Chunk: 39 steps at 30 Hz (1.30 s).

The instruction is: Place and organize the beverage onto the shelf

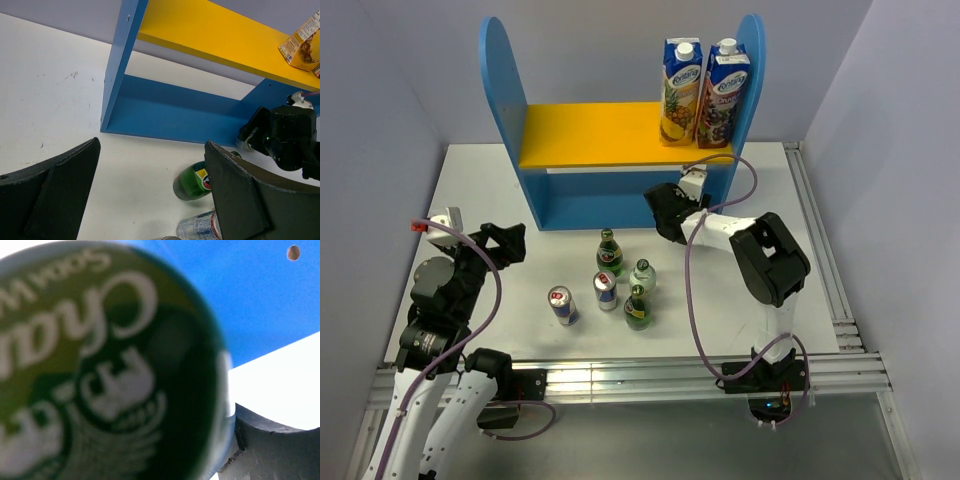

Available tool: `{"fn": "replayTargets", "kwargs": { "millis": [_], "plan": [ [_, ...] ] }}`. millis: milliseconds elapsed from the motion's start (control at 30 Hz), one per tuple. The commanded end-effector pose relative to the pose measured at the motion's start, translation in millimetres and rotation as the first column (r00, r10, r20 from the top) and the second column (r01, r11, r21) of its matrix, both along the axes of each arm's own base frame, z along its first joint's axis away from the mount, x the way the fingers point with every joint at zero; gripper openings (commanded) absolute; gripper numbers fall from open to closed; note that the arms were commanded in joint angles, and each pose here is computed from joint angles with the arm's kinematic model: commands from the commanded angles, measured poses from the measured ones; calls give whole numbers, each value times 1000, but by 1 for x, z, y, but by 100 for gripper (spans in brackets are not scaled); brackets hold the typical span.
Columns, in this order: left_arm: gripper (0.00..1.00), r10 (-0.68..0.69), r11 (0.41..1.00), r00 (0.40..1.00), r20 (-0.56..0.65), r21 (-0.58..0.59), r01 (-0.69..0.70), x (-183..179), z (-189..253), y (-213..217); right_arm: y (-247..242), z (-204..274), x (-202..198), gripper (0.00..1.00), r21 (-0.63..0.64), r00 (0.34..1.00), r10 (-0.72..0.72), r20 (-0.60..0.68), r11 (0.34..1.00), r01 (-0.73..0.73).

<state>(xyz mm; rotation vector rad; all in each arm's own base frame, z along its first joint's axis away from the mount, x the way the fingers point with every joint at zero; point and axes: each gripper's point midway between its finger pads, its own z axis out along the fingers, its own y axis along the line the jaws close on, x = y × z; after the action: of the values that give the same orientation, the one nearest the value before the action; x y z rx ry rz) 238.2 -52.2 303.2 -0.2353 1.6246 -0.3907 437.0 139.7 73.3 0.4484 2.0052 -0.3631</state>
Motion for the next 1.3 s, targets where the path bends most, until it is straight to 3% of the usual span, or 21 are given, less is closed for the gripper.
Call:
{"fn": "replayTargets", "kwargs": {
  "millis": [0, 567, 600, 633, 700, 733, 967, 1267],
  "plan": [
    [92, -14, 1000, 998, 55, 7, 14, -1, 13, -1, -1, 54, 36, 0, 107, 984, -56, 171, 993, 38],
    [92, -14, 1000, 998, 59, 8, 14, -2, 14, -1, 2, 56, 68, 1, 158, 986, -27, 162, 987, 1],
    [92, -16, 1000, 998, 59, 8, 15, -2, 14, -1, 2, 53, 70, 11, 160, 988, -21, 155, 987, -5],
    [91, -16, 1000, 998, 62, 9, 15, -2, 15, -1, 2, 53, 72, 52, 166, 988, -14, 152, 986, -11],
    [92, -16, 1000, 998, 59, 8, 15, -2, 14, -1, 1, 54, 73, 86, 162, 988, -10, 152, 987, -14],
    [91, -16, 1000, 998, 61, 7, 15, -3, 14, -1, 0, 53, 73, 96, 160, 988, -13, 152, 987, -11],
    [91, -16, 1000, 998, 64, 8, 15, -3, 15, -1, -4, 53, 75, 96, 134, 990, -26, 141, 991, 7],
    [91, -14, 1000, 998, 67, 6, 14, -3, 16, 0, -13, 52, 59, 89, 151, 988, -71, 138, 987, 50]
  ]
}}
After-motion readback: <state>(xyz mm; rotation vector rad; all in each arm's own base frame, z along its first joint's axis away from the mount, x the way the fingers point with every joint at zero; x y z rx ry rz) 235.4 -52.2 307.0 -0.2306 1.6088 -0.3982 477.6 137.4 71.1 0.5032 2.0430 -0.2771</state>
